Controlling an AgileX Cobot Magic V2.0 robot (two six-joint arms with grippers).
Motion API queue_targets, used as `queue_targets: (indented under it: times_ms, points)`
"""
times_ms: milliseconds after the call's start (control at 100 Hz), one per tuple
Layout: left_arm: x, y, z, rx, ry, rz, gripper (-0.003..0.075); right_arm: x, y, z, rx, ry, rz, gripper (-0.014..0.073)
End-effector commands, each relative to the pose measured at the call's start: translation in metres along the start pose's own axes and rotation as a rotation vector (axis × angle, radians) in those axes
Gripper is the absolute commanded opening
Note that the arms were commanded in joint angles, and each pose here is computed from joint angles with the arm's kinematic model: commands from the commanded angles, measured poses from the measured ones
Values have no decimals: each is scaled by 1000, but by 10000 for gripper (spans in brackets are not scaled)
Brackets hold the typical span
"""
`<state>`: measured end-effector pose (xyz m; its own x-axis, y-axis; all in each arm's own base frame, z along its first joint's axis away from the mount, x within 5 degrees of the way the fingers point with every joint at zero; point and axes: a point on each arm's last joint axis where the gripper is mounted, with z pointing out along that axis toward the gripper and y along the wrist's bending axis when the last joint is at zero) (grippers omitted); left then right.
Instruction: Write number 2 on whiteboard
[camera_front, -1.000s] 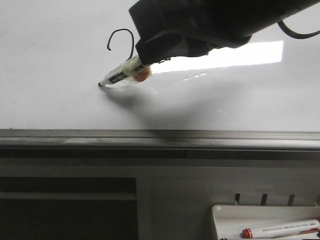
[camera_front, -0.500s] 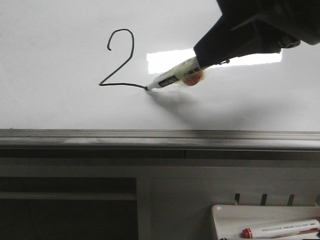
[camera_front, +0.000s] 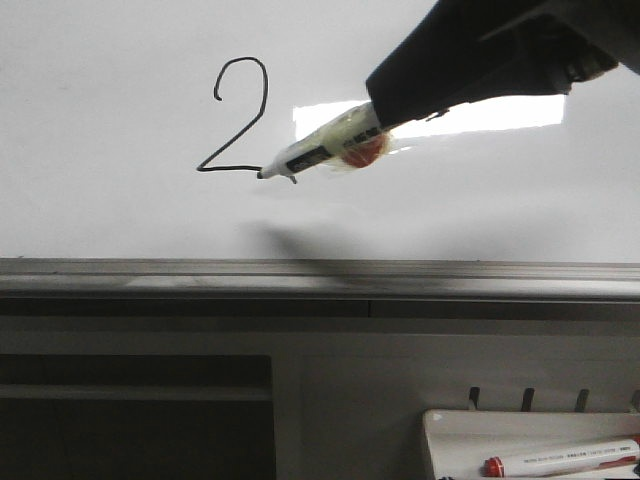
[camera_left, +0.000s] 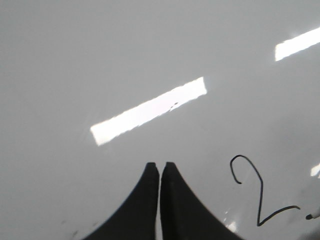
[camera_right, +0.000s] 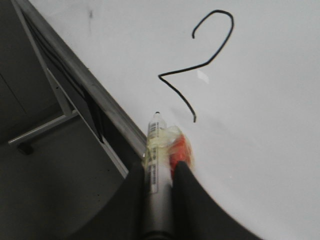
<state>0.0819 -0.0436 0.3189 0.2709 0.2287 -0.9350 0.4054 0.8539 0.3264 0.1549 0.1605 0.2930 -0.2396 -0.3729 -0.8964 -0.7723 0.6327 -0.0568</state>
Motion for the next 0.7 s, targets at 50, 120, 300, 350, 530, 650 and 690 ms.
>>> queue_targets:
  times_ms: [50, 120, 300, 350, 530, 650, 690]
  points:
    - [-9, -15, 2, 149, -139, 126, 80, -26, 6, -9, -3, -124, -41, -50]
    - [-4, -23, 4, 211, -141, 171, 165, -28, 11, -7, -30, -113, -49, -50]
    - [14, -44, 17, 392, -93, 312, 303, -36, 18, 1, -92, -54, -67, -50]
    - [17, -49, 23, 430, -69, 329, 303, -38, 19, 5, -97, -44, -68, -50]
    - [30, -58, 46, 511, 30, 352, 302, -47, 21, 9, -121, -30, -65, -50]
    - [36, -64, 58, 561, 52, 370, 302, -55, 27, 6, -159, -28, -75, -50]
    - [37, -66, 61, 577, 55, 364, 302, -57, 30, 5, -171, -29, -81, -50]
